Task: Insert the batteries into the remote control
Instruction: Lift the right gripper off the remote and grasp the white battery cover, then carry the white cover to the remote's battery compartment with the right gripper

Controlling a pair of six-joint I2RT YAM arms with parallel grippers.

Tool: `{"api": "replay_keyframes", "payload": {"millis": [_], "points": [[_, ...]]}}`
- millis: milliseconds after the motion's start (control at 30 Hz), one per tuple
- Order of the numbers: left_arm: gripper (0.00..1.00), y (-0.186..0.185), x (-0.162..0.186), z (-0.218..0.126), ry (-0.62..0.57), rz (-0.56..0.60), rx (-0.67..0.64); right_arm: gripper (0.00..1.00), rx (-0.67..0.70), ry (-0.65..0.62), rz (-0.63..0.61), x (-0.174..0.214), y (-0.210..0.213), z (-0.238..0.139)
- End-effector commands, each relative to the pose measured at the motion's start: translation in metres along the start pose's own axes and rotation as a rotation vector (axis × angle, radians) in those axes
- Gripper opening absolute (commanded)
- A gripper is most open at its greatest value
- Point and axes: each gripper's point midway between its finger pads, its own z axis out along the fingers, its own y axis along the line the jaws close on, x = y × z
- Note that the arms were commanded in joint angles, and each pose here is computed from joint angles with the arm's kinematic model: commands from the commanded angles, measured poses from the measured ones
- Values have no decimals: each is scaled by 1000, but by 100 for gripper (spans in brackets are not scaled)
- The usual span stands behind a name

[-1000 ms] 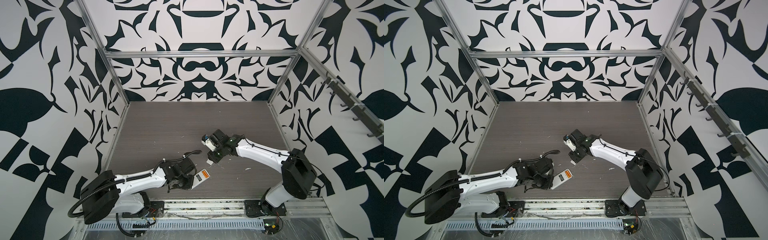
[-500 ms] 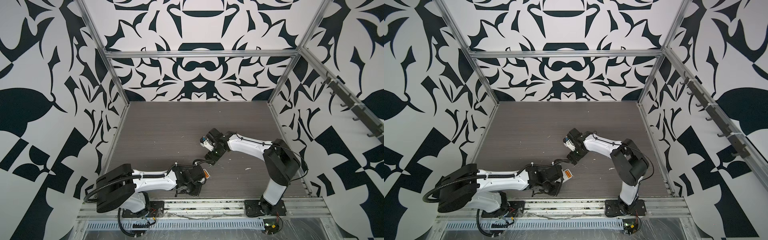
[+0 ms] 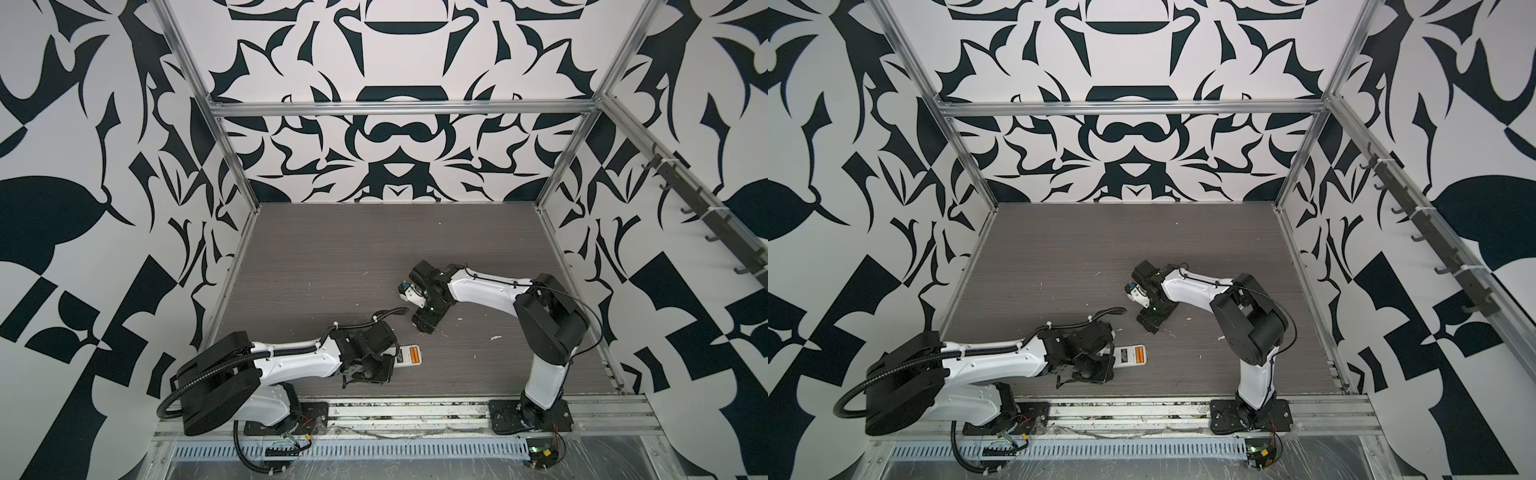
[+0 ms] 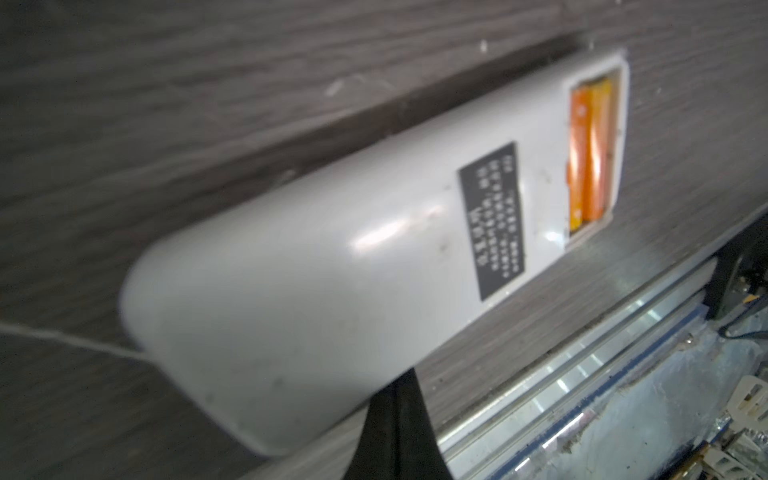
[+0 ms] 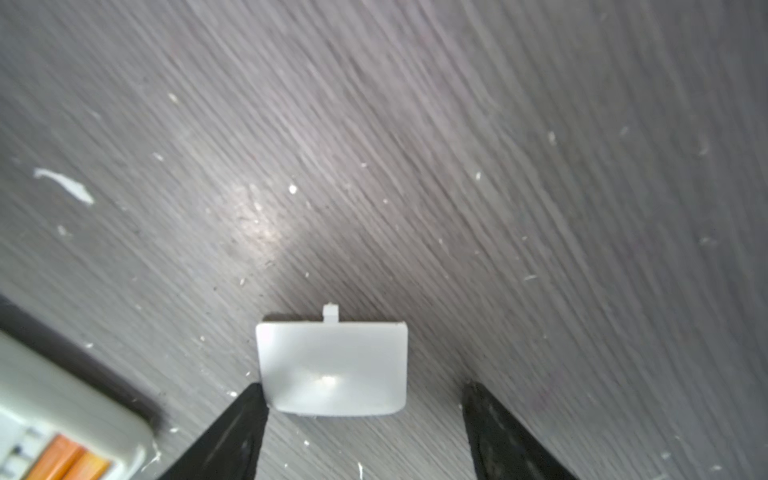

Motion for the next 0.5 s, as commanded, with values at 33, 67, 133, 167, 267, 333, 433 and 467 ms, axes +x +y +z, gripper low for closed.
{"api": "replay_keyframes", "payload": {"millis": [33,67,133,167,267,333,433,467], "points": [[0,21,4,-2,20,-28,-43,72,-10,27,-46,0,10,13],[0,23,4,-2,23,-31,-49,70,-11,27,-49,-1,11,13],[0,22,3,-2,24,-30,-46,66,-11,31,-57,0,14,13],[0,22,4,-2,27,-30,-47,65,-11,29,-64,0,15,12],[0,23,5,-2,31,-31,-50,62,-12,28,-73,0,17,13],[0,23,5,-3,32,-32,-53,56,-16,34,-75,1,17,16],[0,24,5,-5,28,-35,-56,46,-23,44,-73,3,18,18],[0,24,5,-6,22,-34,-54,42,-24,44,-73,3,19,17]]}}
